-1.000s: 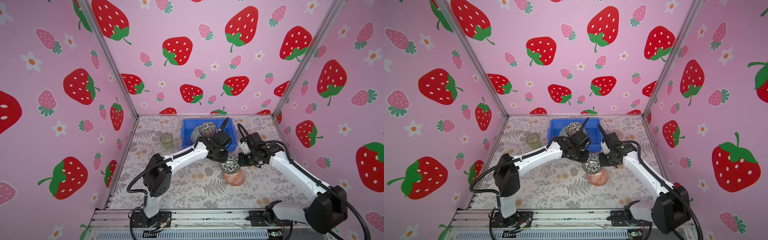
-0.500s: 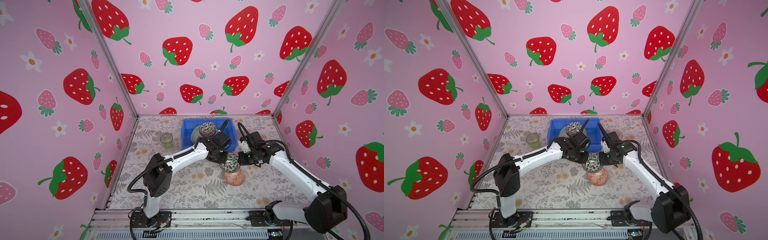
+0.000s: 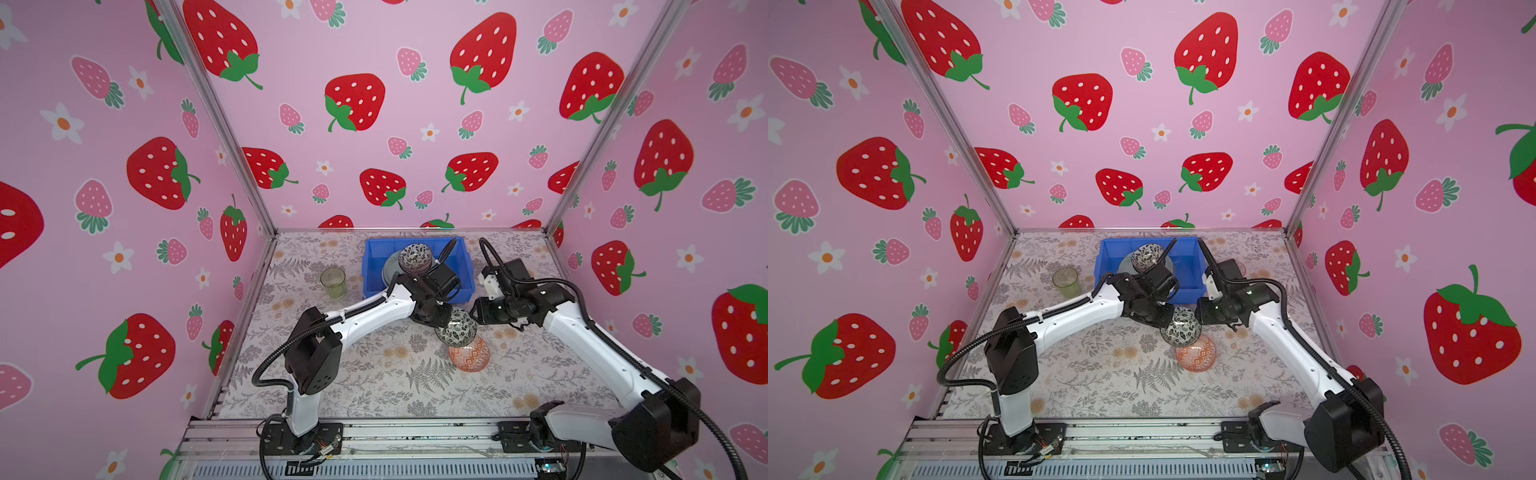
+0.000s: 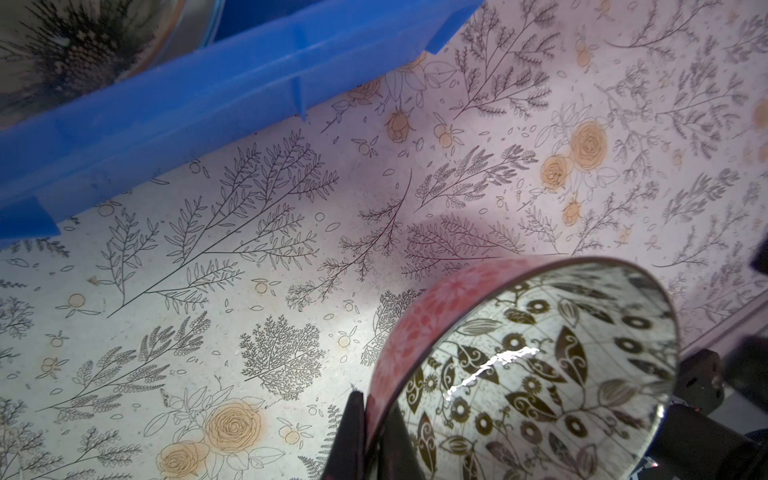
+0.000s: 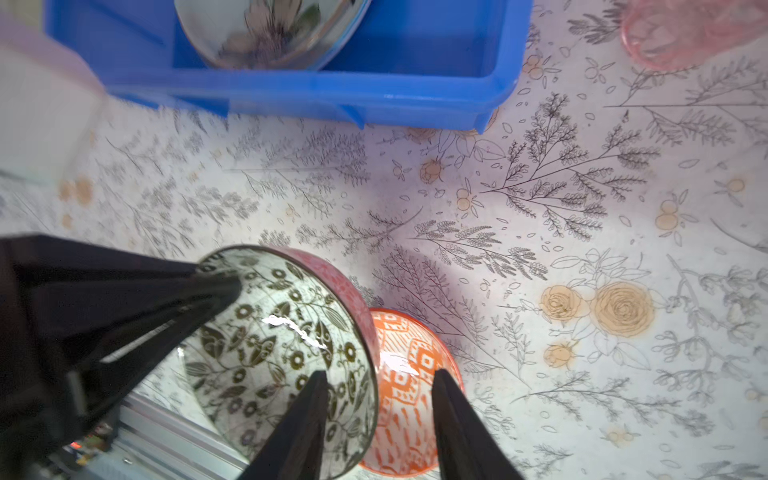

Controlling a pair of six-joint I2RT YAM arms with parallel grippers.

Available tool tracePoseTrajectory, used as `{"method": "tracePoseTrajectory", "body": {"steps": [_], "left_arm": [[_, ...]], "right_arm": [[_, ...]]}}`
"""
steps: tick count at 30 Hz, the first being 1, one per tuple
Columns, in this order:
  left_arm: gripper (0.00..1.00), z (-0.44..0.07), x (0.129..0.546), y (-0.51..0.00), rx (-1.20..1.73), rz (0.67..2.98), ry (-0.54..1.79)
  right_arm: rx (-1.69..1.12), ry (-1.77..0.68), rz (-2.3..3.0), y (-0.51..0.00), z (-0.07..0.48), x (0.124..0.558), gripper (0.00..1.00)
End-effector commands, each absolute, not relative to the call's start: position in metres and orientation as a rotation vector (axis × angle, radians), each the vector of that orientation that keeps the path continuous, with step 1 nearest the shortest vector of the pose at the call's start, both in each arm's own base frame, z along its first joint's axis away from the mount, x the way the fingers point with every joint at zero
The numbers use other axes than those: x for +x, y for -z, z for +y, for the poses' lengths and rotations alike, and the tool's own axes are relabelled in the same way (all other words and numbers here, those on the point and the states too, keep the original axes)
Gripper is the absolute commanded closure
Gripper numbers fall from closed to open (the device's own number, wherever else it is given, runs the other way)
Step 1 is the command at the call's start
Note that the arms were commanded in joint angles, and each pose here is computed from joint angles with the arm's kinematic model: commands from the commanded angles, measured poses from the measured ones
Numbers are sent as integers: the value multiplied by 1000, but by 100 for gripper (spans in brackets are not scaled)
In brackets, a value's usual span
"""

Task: Place the mixed dishes into the plastic bin
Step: 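Carry the leaf bowl to the bin with the left gripper while right withdraws, then lower the leaf bowl onto the bowl stack in the bin with the left gripper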

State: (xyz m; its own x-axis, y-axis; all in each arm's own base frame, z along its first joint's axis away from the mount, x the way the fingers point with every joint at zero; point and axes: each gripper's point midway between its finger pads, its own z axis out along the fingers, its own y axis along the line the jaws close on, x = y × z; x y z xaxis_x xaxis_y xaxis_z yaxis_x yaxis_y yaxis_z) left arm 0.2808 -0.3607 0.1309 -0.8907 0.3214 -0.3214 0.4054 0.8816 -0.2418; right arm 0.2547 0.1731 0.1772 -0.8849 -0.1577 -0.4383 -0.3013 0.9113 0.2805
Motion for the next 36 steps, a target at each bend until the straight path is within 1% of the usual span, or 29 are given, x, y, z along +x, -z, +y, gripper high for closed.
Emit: {"method": "tracePoseTrajectory", "body": {"steps": [1,7,8,9,16,22,30,36], "left_arm": [[100,-356,297,-181,519,2672,502],[100,-339,326,-207,441,2625,515],[100,-336,331,-210,427,2620,522],[100,-334,338,-215,410,2608,531],[100,-315,377,-240,343,2565,524],[100,-299,401,-254,292,2524,493],[100,-277,425,-265,221,2473,456],[100,-270,441,-271,190,2442,439]], "right_arm": [[-301,-494,2587,-201,169,255,41],[-251,-546,2566,-201,163,238,22],[-239,-555,2562,-199,161,235,13],[-229,-567,2561,-195,160,230,2],[-142,-581,2563,-178,147,211,1],[-129,-675,2519,-185,151,201,1],[-160,-678,2552,-174,153,198,1],[-179,-677,2560,-170,152,194,1]]}}
